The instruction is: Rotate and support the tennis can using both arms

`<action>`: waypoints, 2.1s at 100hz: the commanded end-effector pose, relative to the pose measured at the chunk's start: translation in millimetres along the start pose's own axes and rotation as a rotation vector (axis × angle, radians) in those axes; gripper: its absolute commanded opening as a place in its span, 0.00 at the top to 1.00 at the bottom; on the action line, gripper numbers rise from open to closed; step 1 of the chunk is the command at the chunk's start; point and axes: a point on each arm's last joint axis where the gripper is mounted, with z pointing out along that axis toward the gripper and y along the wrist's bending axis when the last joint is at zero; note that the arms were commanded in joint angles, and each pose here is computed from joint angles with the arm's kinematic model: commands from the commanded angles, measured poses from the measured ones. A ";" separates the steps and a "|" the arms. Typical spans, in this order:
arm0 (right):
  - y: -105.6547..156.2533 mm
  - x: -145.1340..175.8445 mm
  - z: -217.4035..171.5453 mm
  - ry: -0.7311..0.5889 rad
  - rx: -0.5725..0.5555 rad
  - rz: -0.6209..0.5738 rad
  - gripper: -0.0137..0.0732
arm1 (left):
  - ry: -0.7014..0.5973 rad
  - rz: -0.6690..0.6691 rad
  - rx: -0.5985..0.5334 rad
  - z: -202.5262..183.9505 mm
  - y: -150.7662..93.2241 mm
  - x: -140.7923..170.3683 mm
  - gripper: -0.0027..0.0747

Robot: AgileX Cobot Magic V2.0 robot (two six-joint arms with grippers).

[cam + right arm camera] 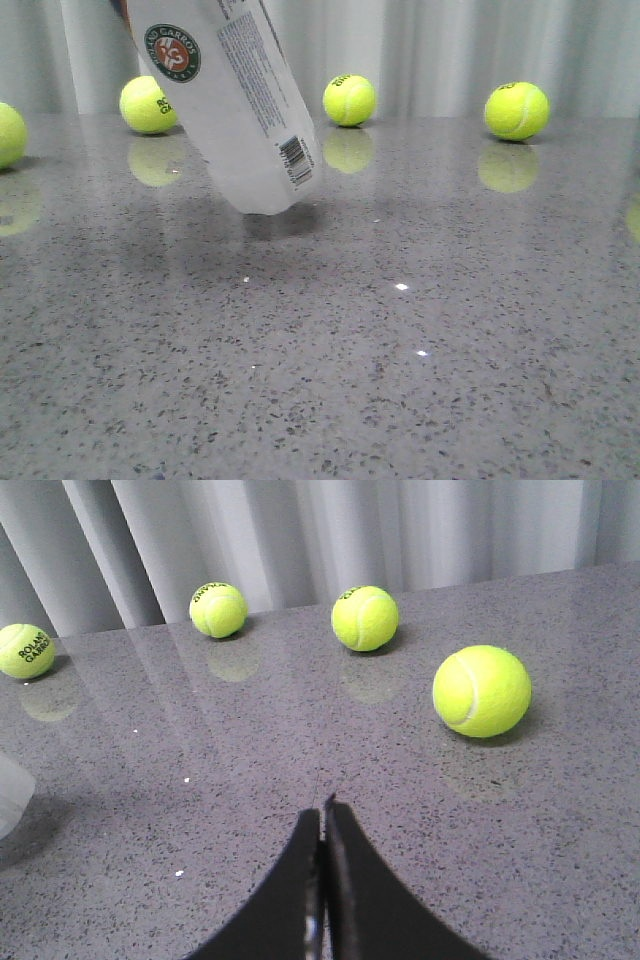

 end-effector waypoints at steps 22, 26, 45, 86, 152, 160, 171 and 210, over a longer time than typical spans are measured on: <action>2.4 -14.0 -1.9 -0.089 -0.011 0.001 0.92 | -0.063 -0.035 0.035 -21.8 -1.6 -1.1 0.75; 2.4 -14.0 -1.9 -0.089 -0.011 0.001 0.92 | -0.065 -0.035 0.035 -21.8 -1.5 -1.3 0.72; 2.4 -14.0 -1.9 -0.089 -0.011 0.001 0.92 | -0.124 -0.036 0.029 -22.9 -0.9 -6.7 0.55; 2.4 -14.0 -1.9 -0.089 -0.011 0.001 0.92 | -0.308 -0.044 0.001 -26.0 3.7 -23.5 0.41; 2.4 -14.0 -1.9 -0.089 -0.011 0.001 0.92 | -0.427 -0.105 -0.036 -32.1 24.2 -31.4 0.41; 2.4 -14.0 -1.9 -0.089 -0.011 0.001 0.92 | -0.456 -0.094 -0.043 -34.1 24.4 -33.4 0.42; 2.4 -14.0 -1.9 -0.089 -0.011 0.001 0.92 | -0.505 -0.093 -0.049 -40.2 24.2 -35.0 0.55; 2.4 -14.0 -1.9 -0.089 -0.011 0.001 0.92 | -0.724 -0.066 -0.149 -65.1 20.8 13.0 0.99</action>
